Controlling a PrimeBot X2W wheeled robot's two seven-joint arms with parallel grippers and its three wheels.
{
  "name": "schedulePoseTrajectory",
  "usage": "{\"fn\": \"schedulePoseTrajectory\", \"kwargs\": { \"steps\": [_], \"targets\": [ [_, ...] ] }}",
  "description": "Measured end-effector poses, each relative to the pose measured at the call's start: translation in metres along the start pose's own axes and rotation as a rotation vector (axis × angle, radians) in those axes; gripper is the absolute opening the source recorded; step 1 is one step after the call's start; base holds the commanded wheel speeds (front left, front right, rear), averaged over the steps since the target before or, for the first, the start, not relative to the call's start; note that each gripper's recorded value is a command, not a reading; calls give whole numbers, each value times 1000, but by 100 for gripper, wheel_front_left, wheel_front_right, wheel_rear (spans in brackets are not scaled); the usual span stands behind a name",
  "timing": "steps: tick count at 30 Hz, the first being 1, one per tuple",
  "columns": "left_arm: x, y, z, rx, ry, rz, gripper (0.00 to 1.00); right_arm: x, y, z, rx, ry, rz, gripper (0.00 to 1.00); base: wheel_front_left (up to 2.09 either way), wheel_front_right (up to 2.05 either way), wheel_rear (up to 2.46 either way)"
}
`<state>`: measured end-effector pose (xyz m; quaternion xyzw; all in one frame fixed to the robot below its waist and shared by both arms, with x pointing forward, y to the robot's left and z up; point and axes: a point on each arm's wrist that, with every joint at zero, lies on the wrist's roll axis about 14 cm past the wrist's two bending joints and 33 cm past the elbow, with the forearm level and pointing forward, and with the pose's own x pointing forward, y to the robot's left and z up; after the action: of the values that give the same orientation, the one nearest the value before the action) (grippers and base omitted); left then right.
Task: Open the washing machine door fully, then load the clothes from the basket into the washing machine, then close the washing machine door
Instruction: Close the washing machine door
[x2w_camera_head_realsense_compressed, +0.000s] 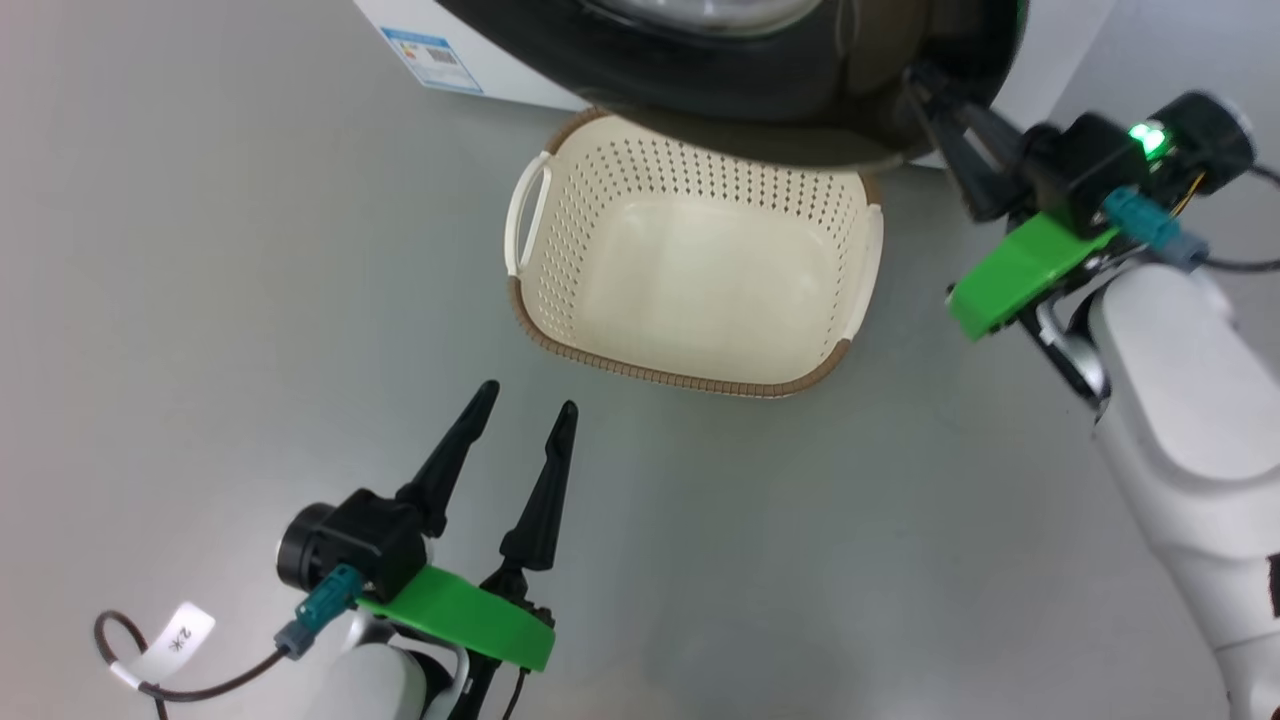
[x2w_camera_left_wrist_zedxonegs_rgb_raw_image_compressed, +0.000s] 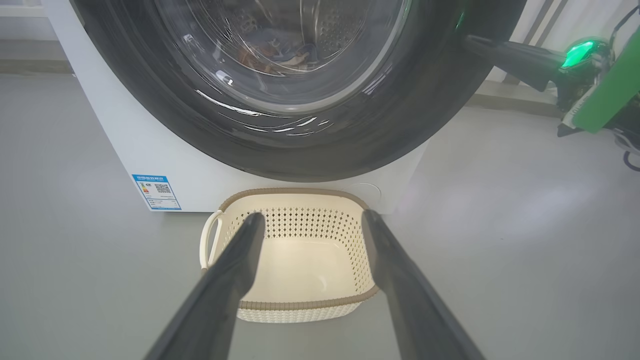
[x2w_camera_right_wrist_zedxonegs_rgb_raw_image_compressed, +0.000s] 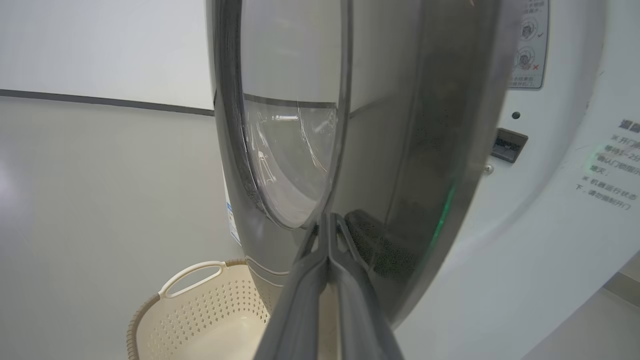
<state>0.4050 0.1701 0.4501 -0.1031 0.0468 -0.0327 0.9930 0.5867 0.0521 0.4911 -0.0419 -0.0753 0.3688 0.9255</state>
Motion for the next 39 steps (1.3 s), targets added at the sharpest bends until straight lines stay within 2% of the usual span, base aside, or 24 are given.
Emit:
{"fn": "schedulePoseTrajectory", "kwargs": {
  "steps": [8, 18, 27, 39],
  "targets": [
    [14, 5, -12, -9, 29, 7, 100, 25, -43, -11, -58, -6, -52, 0, 0, 0, 0],
    [19, 13, -24, -45, 60, 32, 100, 59, -75, -13, -108, -32, -85, 0, 0, 0, 0],
    [18, 18, -26, -49, 67, 50, 100, 71, -80, -10, -102, -53, -89, 0, 0, 0, 0],
    [20, 13, -18, -60, 43, 37, 100, 63, -80, 2, -132, -56, -88, 0, 0, 0, 0]
  ]
}}
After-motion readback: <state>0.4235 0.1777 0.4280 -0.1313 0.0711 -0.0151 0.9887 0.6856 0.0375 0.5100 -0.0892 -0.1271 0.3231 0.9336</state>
